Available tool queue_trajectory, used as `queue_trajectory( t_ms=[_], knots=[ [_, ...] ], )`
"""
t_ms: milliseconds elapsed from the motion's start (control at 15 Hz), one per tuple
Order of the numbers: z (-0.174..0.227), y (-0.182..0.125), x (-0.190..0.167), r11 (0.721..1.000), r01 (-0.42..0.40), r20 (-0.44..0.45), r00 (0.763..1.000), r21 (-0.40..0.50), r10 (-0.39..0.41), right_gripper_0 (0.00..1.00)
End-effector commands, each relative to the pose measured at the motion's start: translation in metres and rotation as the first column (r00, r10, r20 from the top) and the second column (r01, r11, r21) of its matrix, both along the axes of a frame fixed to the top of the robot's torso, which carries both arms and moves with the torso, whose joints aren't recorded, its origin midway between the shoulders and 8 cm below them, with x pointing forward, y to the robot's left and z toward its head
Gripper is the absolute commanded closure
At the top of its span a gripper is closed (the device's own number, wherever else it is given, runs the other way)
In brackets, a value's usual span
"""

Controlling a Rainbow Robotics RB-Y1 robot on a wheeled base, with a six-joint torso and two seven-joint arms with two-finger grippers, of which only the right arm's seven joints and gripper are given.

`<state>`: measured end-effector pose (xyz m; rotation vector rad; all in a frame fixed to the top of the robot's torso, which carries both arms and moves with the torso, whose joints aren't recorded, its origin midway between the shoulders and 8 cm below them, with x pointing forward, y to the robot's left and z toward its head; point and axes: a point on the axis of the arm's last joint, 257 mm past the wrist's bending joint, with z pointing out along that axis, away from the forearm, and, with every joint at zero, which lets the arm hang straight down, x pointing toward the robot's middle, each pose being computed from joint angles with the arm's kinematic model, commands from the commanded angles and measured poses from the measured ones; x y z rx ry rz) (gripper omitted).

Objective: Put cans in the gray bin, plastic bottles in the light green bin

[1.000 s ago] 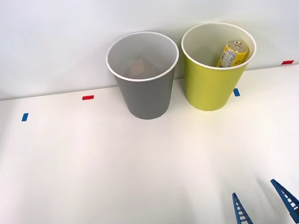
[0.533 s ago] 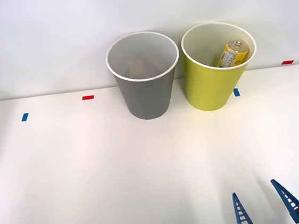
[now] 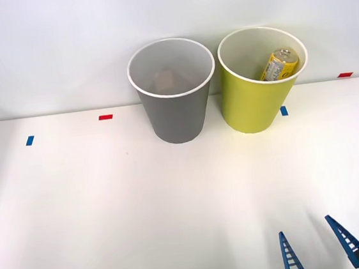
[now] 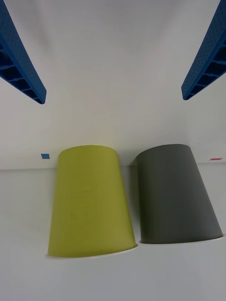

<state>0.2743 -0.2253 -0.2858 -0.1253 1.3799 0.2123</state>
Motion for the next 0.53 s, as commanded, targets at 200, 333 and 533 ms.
queue_trajectory(
  t_ms=[200, 333, 533],
  knots=[
    [0.0, 0.0, 0.0, 1.0, 0.0, 0.0, 1.0, 0.0, 0.0, 0.0],
    [0.0, 0.0, 0.0, 1.0, 0.0, 0.0, 1.0, 0.0, 0.0, 0.0],
    [0.0, 0.0, 0.0, 1.0, 0.0, 0.0, 1.0, 0.0, 0.0, 0.0]
  ],
)
